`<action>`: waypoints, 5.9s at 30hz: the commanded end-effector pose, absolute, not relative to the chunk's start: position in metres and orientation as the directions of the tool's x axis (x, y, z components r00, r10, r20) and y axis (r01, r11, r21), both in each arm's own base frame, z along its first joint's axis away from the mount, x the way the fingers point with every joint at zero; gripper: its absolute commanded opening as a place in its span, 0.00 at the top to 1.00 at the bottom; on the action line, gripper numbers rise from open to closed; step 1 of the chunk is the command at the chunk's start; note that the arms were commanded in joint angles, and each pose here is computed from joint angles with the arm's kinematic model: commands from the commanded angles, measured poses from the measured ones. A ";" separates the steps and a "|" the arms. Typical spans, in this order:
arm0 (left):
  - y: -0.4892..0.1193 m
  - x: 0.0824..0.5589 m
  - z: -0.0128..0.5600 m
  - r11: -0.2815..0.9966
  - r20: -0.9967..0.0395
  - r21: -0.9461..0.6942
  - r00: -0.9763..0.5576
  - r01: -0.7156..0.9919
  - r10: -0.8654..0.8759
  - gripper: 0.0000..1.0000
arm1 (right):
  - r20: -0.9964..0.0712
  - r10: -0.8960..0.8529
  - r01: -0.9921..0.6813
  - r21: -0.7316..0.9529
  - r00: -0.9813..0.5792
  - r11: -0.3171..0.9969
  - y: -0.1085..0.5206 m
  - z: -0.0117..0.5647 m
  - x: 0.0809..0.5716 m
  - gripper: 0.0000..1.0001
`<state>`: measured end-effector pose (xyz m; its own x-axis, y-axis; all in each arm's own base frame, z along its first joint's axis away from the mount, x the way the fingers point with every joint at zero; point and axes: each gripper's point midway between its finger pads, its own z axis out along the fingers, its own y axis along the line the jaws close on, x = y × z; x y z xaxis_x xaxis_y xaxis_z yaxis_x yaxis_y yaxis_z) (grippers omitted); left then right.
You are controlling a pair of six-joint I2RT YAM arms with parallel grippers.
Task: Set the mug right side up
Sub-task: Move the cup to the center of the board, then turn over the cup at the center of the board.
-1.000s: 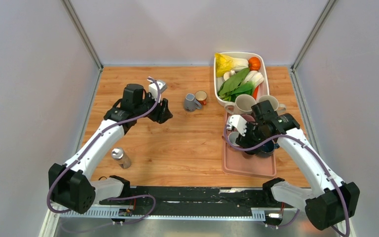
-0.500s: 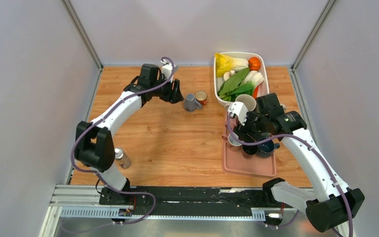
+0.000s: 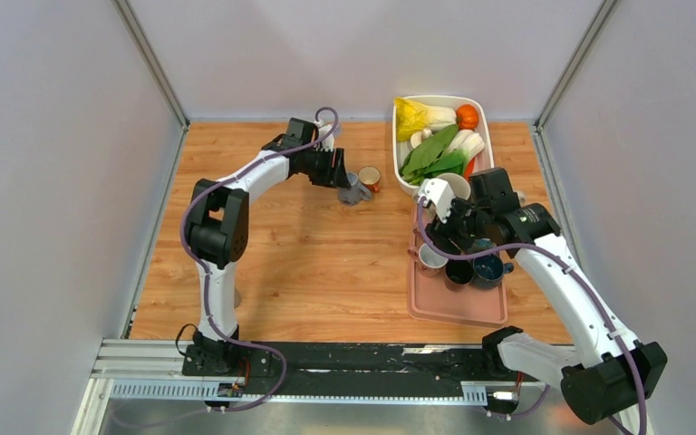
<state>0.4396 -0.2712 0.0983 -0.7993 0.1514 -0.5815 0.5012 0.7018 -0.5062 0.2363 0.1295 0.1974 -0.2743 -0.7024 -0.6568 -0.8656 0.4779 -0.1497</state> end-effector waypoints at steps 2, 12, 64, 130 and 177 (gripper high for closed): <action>-0.263 0.440 0.100 0.739 -0.540 -0.530 -0.837 0.415 0.082 0.46 | -0.694 -0.665 -0.859 -0.133 -0.276 0.495 0.136 0.201 0.237 0.38; -0.268 0.428 0.138 0.668 -0.583 -0.579 -0.810 0.467 0.061 0.37 | -0.701 -0.663 -0.870 -0.125 -0.264 0.478 0.144 0.196 0.249 0.37; -0.221 0.386 0.110 0.750 -0.479 -0.488 -0.855 0.446 0.197 0.50 | -0.733 -0.662 -0.923 -0.133 -0.154 0.362 0.200 0.204 0.282 0.34; -0.102 0.266 0.254 0.834 -0.921 0.003 -0.323 0.551 0.217 0.34 | -0.718 -0.688 -0.994 -0.099 0.105 -0.049 0.360 0.081 0.285 0.41; -0.121 0.255 0.321 0.459 -0.619 0.785 0.513 0.415 0.595 0.22 | -0.645 -0.359 -0.627 0.757 -0.675 -0.181 0.341 0.252 0.245 1.00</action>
